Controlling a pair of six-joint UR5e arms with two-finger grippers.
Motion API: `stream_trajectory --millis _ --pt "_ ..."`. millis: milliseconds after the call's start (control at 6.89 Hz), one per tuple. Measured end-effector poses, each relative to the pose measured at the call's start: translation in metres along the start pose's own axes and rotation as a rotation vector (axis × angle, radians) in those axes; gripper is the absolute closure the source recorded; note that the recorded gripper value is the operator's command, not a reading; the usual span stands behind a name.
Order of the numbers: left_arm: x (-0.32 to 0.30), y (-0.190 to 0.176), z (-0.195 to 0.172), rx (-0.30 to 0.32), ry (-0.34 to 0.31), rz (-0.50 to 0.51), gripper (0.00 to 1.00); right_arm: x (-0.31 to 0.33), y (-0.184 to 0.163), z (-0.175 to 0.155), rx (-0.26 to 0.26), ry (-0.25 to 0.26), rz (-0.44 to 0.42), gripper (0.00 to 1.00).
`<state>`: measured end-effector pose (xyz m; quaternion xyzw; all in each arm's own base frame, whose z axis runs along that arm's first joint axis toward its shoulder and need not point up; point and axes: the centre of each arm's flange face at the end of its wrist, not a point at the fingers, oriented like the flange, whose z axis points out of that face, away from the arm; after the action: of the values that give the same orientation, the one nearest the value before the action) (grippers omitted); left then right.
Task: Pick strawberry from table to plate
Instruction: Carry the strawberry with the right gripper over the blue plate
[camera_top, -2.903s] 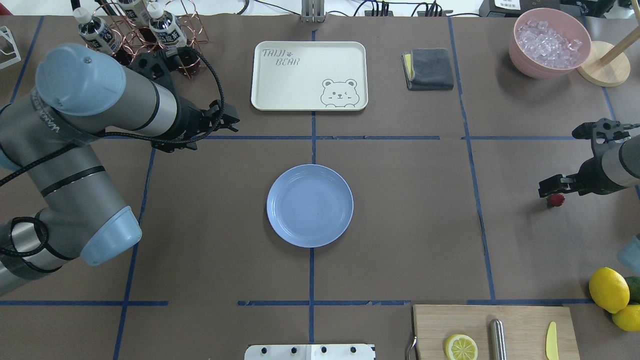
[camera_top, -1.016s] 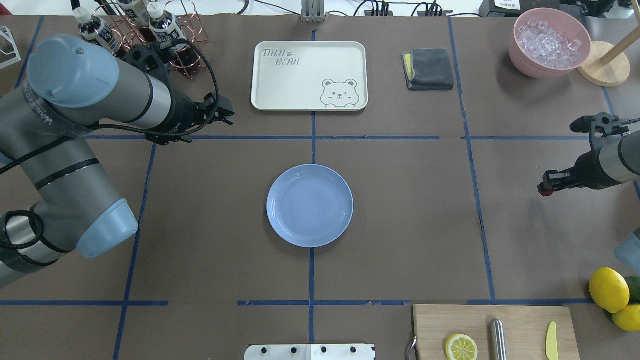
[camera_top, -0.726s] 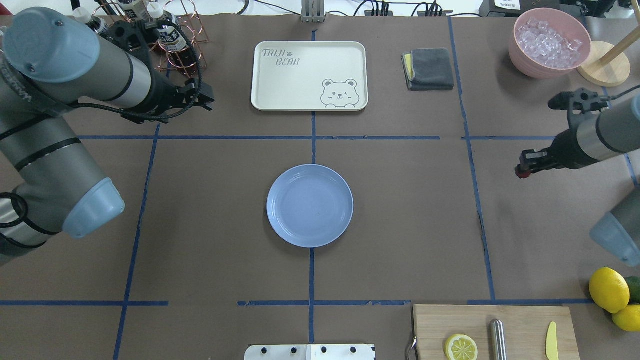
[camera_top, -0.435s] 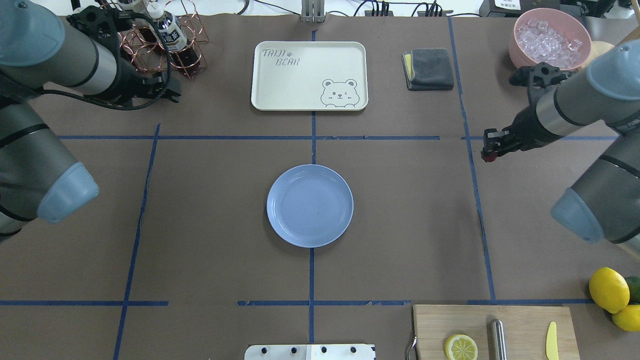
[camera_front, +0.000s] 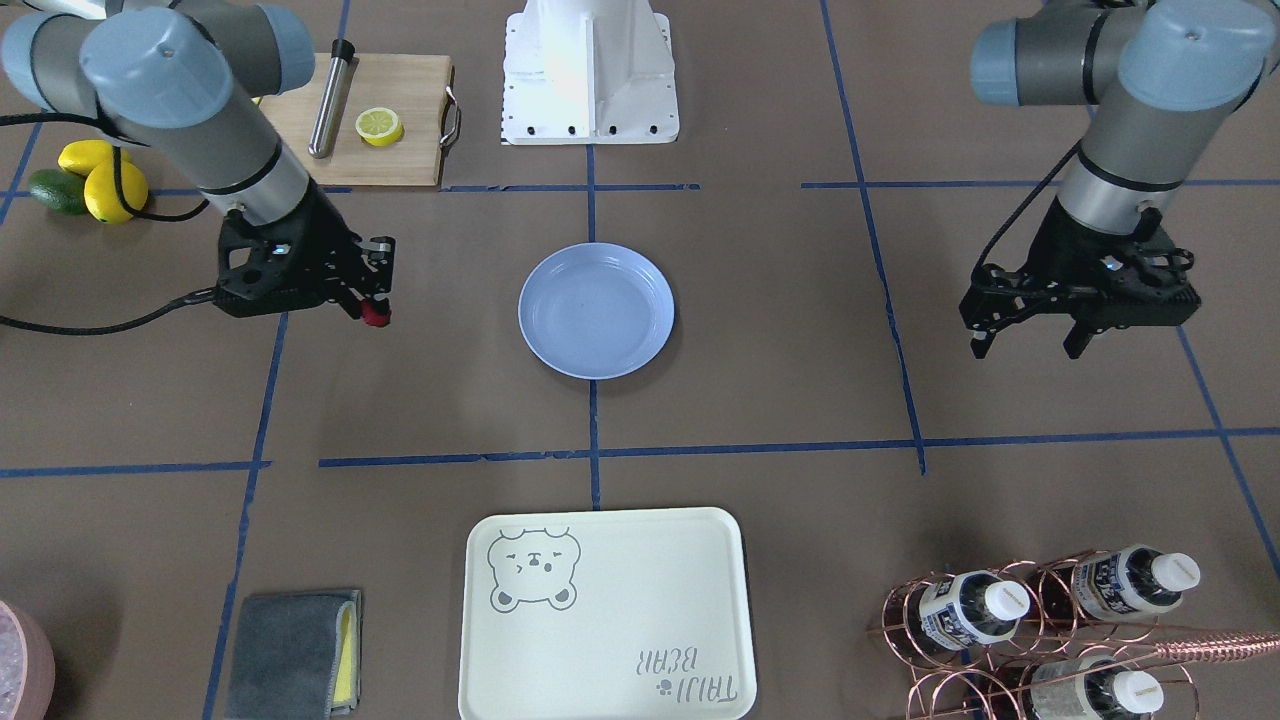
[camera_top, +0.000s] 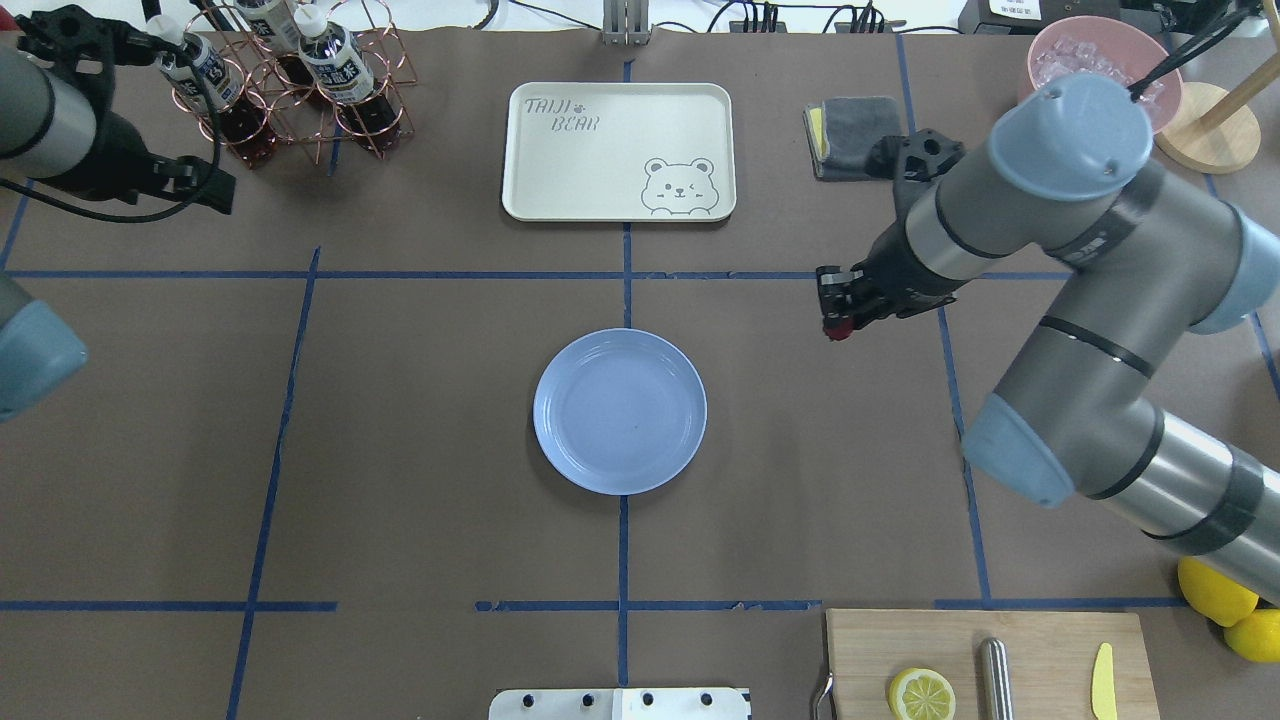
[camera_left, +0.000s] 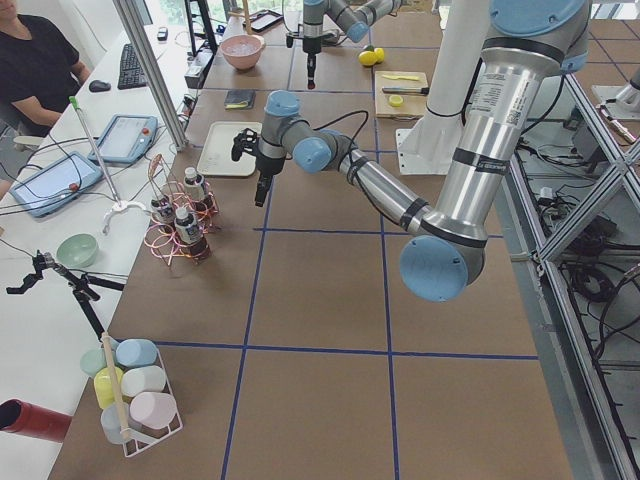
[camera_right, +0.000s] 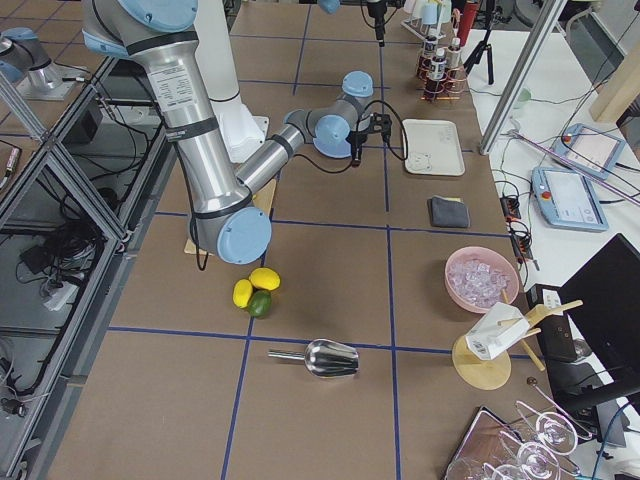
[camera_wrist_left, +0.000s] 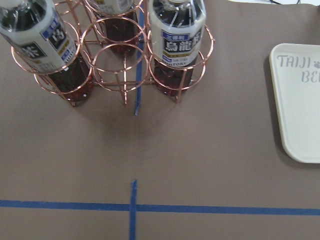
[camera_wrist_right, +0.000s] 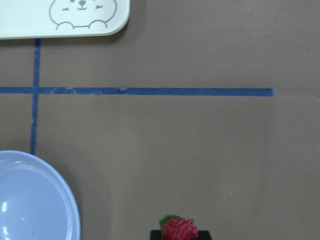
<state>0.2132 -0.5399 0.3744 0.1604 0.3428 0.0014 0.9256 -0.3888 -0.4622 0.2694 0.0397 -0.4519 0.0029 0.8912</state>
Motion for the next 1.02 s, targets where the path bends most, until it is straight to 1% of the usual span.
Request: stream_trajectory --millis 145,290,581,726,1016 --pt "-0.039 0.001 0.0 -0.007 -0.032 0.06 0.0 -0.037 0.009 0.009 0.006 0.001 -0.009 1.0" --pt "-0.069 0.001 0.001 -0.014 -0.057 0.096 0.0 -0.073 0.013 0.024 0.013 0.013 -0.009 1.0" --pt "-0.117 0.003 -0.003 -0.028 -0.08 0.153 0.0 -0.136 0.018 0.07 0.02 0.057 -0.007 1.0" --pt "-0.137 0.004 -0.006 -0.031 -0.091 0.172 0.0 -0.158 0.022 0.086 0.023 0.075 -0.013 1.0" --pt "-0.159 0.006 -0.002 -0.051 -0.099 0.192 0.0 -0.187 0.034 0.109 0.009 0.094 -0.022 1.0"
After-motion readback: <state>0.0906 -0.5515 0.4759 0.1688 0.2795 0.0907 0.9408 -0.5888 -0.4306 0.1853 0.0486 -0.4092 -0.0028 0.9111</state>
